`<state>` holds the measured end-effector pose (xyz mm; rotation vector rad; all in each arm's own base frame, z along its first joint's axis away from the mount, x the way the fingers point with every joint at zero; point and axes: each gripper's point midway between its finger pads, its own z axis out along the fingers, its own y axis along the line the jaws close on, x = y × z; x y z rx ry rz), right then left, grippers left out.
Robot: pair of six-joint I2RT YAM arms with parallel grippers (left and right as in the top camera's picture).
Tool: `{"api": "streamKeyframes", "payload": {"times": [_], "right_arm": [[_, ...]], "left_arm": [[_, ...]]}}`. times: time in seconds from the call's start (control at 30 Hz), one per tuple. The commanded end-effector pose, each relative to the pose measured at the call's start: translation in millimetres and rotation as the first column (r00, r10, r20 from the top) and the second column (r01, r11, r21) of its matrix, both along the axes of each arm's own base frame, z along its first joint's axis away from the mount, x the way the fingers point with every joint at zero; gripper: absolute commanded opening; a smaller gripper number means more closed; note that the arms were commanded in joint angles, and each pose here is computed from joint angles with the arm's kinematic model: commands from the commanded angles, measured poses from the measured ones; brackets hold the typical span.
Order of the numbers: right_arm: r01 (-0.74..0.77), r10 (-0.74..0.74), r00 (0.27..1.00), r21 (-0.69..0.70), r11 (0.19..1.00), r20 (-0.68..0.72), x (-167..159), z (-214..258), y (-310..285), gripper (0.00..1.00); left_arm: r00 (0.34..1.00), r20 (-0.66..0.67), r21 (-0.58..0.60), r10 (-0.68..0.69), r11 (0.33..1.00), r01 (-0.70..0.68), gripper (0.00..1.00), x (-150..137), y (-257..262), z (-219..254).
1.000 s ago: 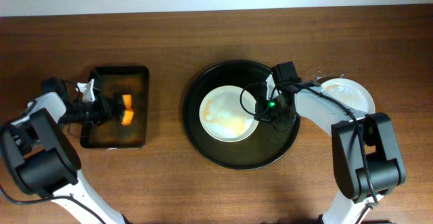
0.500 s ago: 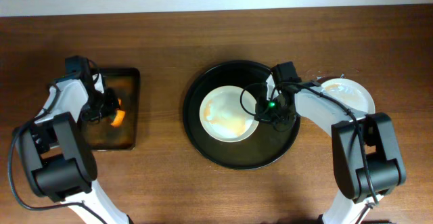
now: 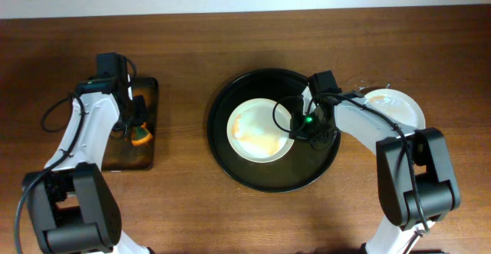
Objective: Clean dirty plates on tray and stack at the side
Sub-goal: 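Lift the last plate and stack it on the right-side pile with the right gripper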
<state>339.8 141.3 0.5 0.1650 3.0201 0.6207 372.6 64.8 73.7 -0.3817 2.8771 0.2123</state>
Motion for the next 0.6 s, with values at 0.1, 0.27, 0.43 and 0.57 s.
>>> {"api": "streamKeyframes", "payload": {"times": [0.1,0.27,0.43,0.57], "right_arm": [[-0.002,-0.01,0.995,-0.121,0.993,-0.1,-27.7,-30.4,-22.9,0.16],[0.0,-0.01,0.996,-0.12,0.993,-0.085,-24.0,-30.5,-22.5,0.04],[0.048,-0.042,0.999,-0.284,0.958,0.028,-3.7,9.1,-55.5,0.04],[0.101,0.041,0.954,-0.45,0.887,0.296,24.5,110.3,-89.9,0.04]], "left_arm": [[0.995,-0.095,-0.128,-0.021,0.992,0.008,0.31,-24.5,-22.0,-5.7],[0.993,-0.093,-0.234,-0.074,0.971,0.05,0.32,-25.1,-51.5,-5.7],[0.99,-0.104,-0.235,-0.097,0.969,0.07,0.32,-27.5,-59.8,-5.9],[0.99,-0.103,-0.235,-0.097,0.969,0.07,0.32,-27.4,-59.7,-5.9]]}}
